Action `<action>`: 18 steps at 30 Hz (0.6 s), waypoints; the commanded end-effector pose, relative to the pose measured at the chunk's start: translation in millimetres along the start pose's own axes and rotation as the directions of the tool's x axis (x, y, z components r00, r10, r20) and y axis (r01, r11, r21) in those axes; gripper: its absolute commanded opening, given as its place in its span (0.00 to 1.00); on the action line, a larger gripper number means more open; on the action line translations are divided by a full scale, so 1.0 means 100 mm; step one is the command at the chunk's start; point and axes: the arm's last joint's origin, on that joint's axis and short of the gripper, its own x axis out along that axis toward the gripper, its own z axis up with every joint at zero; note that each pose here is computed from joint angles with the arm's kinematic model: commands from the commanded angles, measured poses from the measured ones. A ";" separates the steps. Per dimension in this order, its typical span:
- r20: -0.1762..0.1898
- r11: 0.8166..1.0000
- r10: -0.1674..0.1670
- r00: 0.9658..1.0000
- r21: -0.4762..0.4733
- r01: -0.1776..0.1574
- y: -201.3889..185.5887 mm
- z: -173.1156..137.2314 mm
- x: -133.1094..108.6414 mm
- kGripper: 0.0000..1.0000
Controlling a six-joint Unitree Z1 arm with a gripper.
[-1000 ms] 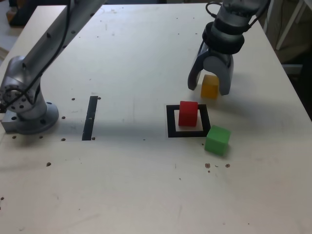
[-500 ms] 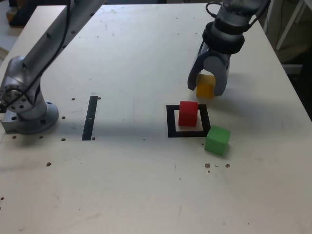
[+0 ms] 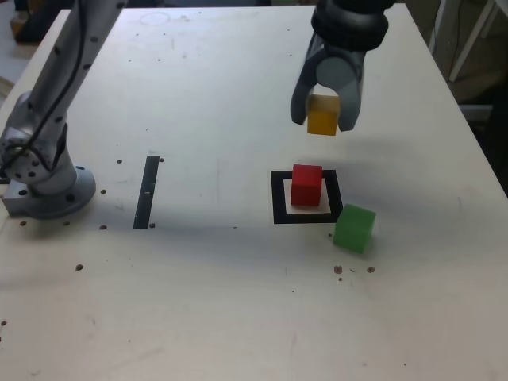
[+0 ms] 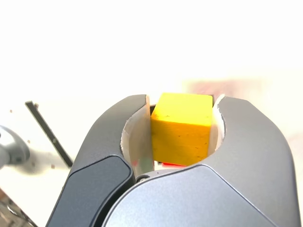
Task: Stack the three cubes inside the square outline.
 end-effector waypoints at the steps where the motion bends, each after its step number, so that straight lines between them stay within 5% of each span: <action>1: 0.002 1.000 -0.010 1.000 -0.019 0.010 -0.08 -0.11 -0.07 0.33; 18: -0.017 0.998 -0.038 0.999 -0.043 0.038 -0.52 -0.18 -0.09 0.33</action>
